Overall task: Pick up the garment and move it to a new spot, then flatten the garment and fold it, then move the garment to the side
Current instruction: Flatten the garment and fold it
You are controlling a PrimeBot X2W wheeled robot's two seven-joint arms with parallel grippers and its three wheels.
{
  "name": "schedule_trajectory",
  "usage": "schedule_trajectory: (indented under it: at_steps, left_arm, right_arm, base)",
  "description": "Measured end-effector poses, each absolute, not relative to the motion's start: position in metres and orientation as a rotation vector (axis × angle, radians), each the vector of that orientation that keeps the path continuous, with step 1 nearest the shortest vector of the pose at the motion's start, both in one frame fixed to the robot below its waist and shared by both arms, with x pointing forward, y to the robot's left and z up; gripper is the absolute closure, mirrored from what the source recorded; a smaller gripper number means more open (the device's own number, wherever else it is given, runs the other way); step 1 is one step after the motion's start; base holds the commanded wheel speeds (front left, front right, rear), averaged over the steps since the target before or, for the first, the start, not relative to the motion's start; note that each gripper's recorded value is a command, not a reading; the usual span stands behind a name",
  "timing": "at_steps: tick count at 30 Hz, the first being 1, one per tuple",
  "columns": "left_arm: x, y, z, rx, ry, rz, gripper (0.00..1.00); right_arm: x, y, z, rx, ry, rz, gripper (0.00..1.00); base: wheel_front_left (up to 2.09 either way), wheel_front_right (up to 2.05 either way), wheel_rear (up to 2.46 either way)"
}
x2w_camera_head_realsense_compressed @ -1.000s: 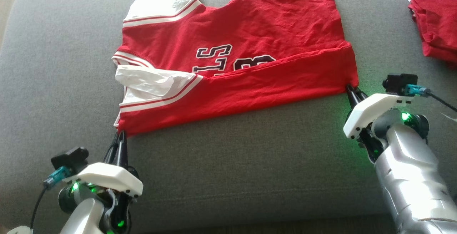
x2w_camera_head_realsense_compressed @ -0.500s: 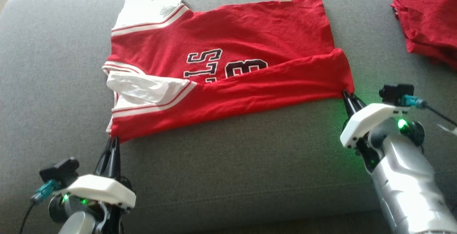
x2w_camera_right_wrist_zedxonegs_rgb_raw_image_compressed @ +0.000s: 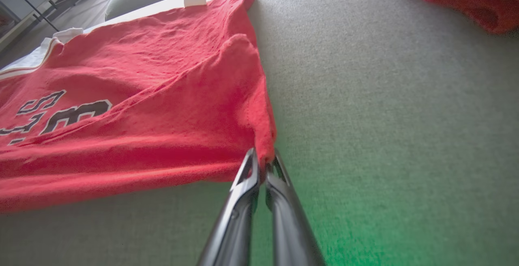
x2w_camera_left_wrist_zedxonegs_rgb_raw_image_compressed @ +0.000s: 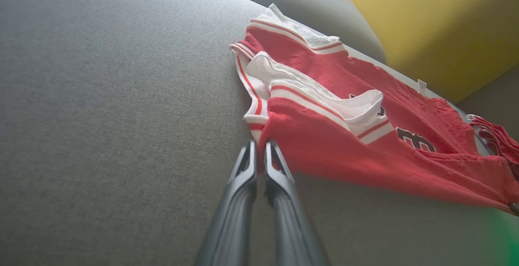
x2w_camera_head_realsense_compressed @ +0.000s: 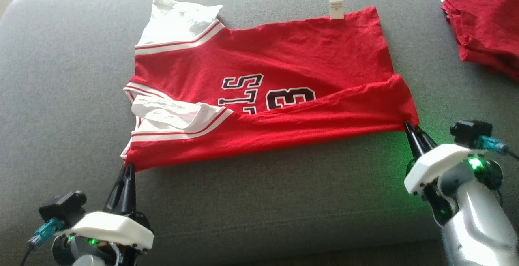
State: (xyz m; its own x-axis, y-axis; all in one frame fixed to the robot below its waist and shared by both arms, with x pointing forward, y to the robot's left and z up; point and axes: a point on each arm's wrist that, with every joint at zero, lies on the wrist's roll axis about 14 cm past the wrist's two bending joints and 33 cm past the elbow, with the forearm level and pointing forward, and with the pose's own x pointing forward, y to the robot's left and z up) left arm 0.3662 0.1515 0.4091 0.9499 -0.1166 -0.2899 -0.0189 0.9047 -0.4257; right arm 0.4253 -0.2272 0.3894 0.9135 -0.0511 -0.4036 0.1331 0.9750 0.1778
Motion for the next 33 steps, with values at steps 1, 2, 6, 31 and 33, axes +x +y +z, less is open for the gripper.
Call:
schedule_trajectory:
  at_steps: [1, 2, 6, 31, 33]
  left_arm:
    - [0.366, 0.152, 0.410, -0.437, 0.313, -0.050, 1.00]
    - [0.366, 0.153, 0.412, -0.436, 0.308, -0.051, 1.00]
    - [0.361, 0.150, 0.414, -0.448, 0.325, -0.059, 1.00]
    - [0.318, 0.137, 0.397, -0.465, 0.543, -0.054, 0.18]
    - [0.315, 0.135, 0.393, -0.467, 0.568, -0.058, 0.00]
  right_arm:
    - [0.422, -0.228, 0.390, 0.206, 0.411, -0.095, 1.00]
    - [0.418, -0.229, 0.391, 0.208, 0.412, -0.095, 1.00]
    - [0.398, -0.234, 0.399, 0.208, 0.423, -0.100, 1.00]
    - [0.372, -0.249, 0.402, 0.130, 0.515, -0.140, 0.00]
    - [0.372, -0.251, 0.405, 0.119, 0.506, -0.145, 0.00]
  base:
    - [0.00, 0.00, 0.00]
    - [0.00, 0.00, 0.00]
    - [0.00, 0.00, 0.00]
    - [0.00, 0.00, 0.00]
    - [0.00, 0.00, 0.00]
